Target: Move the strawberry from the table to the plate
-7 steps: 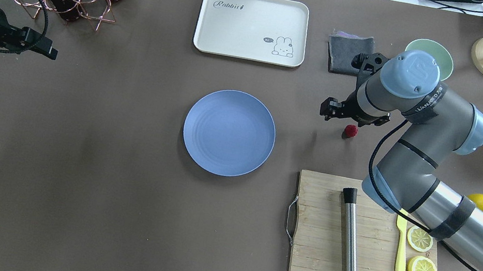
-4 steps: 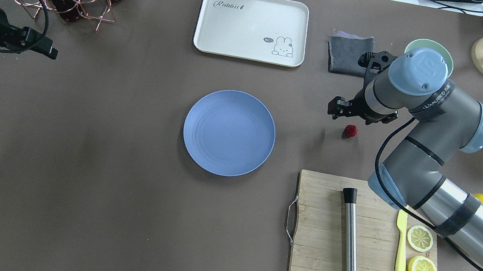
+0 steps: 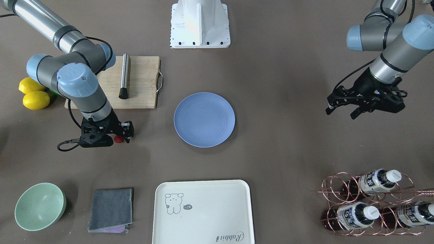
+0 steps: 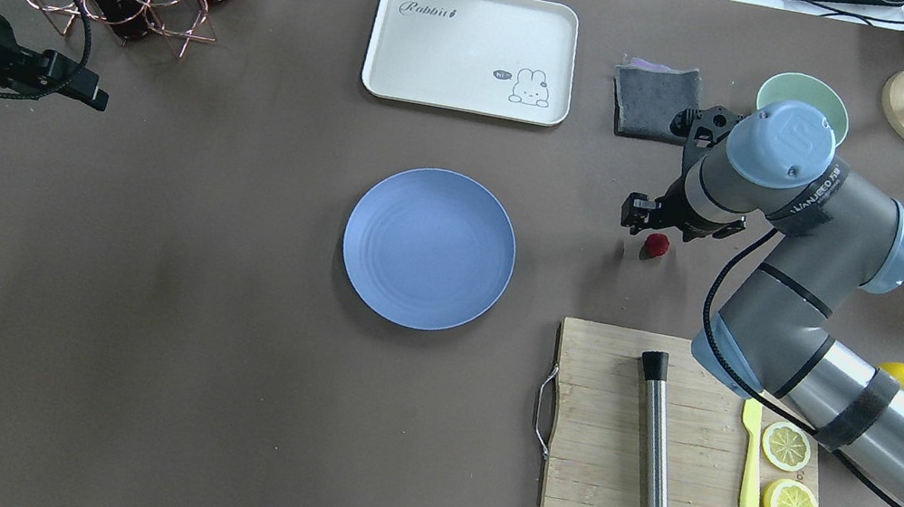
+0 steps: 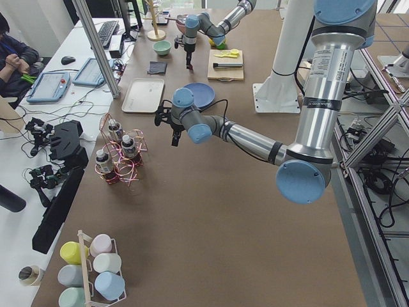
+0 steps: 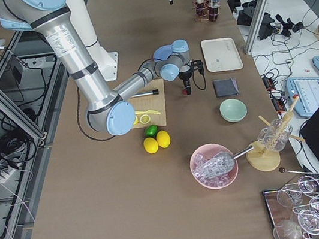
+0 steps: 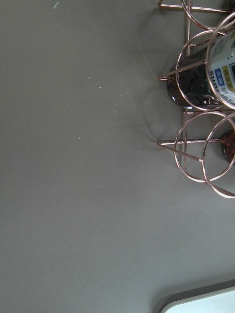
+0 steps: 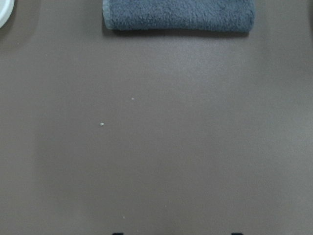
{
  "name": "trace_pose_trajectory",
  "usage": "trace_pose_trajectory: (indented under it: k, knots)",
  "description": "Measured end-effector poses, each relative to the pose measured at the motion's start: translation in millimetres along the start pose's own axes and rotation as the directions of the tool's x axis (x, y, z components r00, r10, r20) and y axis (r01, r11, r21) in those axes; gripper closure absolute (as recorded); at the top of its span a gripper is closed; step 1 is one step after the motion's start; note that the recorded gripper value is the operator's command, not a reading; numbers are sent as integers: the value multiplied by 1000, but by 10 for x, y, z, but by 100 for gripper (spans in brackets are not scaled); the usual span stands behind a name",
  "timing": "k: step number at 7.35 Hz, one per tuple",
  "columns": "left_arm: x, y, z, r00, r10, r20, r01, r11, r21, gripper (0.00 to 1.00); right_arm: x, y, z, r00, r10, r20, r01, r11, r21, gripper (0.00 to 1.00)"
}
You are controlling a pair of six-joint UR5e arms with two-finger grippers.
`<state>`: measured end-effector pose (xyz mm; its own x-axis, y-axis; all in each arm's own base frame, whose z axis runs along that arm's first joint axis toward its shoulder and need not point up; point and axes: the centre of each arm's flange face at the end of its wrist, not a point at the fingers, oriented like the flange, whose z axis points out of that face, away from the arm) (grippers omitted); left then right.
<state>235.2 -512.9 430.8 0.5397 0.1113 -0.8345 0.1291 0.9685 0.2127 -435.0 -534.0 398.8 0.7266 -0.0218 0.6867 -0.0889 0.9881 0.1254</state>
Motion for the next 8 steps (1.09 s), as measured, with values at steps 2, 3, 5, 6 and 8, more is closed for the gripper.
trace_pose_trajectory:
  k: [2, 3, 5, 6, 8]
  knots:
    - [0, 0, 0, 1000, 0, 0, 0, 1000, 0, 2, 24, 91, 96, 1000, -5, -15, 5, 1000, -9, 44]
    - [0, 0, 0, 1000, 0, 0, 0, 1000, 0, 2, 36, 119, 121, 1000, -6, -19, 6, 1000, -11, 76]
    - [-32, -17, -16, 1000, -5, 1, 5, 1000, 0, 2, 4, 151, 109, 1000, 10, -15, -10, 1000, -10, 100]
    - [-112, -60, -60, 1000, -11, 7, 11, 1000, 7, 2, -45, 158, 74, 1000, 19, -6, -19, 1000, -6, 100]
    - [-548, -257, -308, 999, 24, 37, -24, 1000, -8, 2, -168, 166, -67, 1000, 17, 23, -17, 1000, 5, 100]
